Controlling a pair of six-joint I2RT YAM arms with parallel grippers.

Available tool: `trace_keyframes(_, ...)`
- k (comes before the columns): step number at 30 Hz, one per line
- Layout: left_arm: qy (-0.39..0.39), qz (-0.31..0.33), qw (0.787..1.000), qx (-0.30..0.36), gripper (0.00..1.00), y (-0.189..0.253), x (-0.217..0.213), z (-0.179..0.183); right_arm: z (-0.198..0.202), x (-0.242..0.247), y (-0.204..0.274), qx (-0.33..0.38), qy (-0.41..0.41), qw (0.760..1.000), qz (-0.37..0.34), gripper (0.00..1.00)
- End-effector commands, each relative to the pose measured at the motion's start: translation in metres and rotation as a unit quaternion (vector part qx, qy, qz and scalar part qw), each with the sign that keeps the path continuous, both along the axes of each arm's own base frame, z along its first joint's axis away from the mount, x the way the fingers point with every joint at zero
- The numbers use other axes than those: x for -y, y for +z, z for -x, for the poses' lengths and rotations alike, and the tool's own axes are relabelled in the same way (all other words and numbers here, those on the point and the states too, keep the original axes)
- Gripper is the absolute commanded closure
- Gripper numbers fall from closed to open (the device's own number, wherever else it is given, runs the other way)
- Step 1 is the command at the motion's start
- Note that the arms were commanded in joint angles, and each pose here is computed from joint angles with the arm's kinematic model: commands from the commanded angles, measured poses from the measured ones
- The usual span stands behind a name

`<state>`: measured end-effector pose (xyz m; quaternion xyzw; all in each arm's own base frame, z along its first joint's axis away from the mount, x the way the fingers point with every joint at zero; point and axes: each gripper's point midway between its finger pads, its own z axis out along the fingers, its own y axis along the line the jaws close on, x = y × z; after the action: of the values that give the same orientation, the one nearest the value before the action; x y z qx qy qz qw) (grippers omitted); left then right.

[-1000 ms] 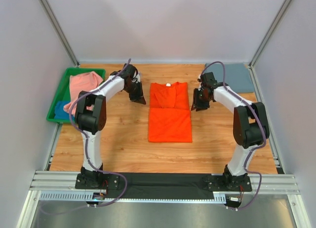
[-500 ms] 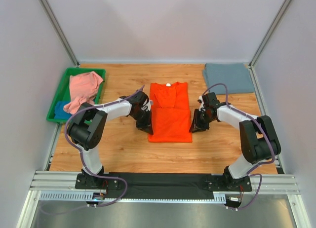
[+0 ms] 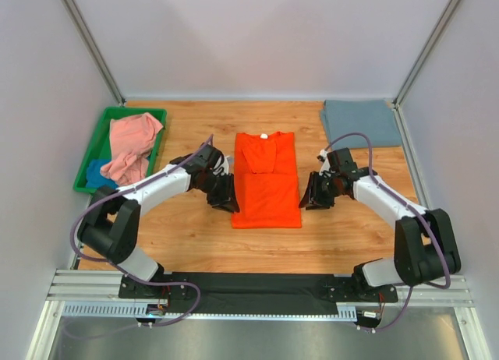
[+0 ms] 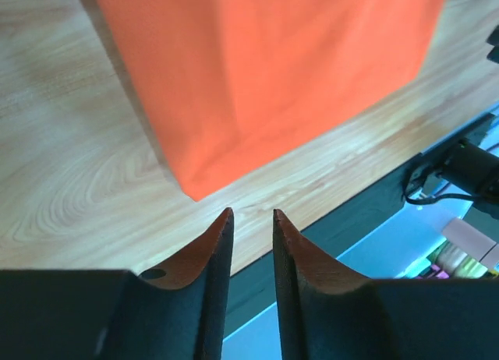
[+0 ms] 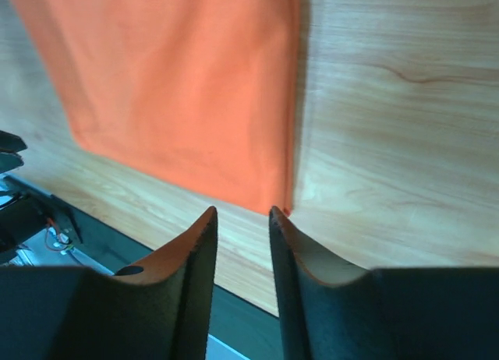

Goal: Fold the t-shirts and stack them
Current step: Fold the tshirt

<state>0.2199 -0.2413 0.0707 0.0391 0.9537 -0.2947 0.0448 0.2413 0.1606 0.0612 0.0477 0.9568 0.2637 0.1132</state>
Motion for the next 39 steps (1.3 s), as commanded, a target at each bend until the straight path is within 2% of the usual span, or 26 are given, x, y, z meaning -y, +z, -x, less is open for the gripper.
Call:
trace_keyframes(1,0.002,0.015,1.000,0.008,0.65,0.022,0.000,0.006,0.011,-0.004,0.015,0.001,-0.005,1.000,-0.026,0.64)
trace_keyframes(3,0.005,0.010,1.000,-0.012,0.62,0.010,-0.005,0.017,0.016,-0.003,0.010,-0.001,-0.008,1.000,-0.026,0.61)
trace_keyframes(8,-0.001,0.052,0.998,-0.034,0.51,-0.008,0.004,0.028,0.023,-0.007,-0.007,-0.020,0.001,0.999,-0.040,0.55)
trace_keyframes(13,0.016,0.022,0.997,-0.070,0.50,-0.036,-0.003,0.035,0.030,-0.008,-0.027,-0.047,-0.002,0.998,-0.043,0.54)
trace_keyframes(20,0.041,0.005,0.996,-0.084,0.50,-0.055,-0.010,0.039,0.036,-0.010,-0.041,-0.061,-0.010,0.997,-0.051,0.54)
trace_keyframes(28,0.057,-0.019,0.994,-0.093,0.53,-0.069,-0.017,0.037,0.043,-0.004,-0.060,-0.078,-0.017,0.996,-0.033,0.61)
trace_keyframes(39,0.097,-0.022,0.991,-0.085,0.53,-0.063,-0.029,0.028,0.048,0.002,-0.068,-0.085,-0.021,0.996,-0.018,0.73)
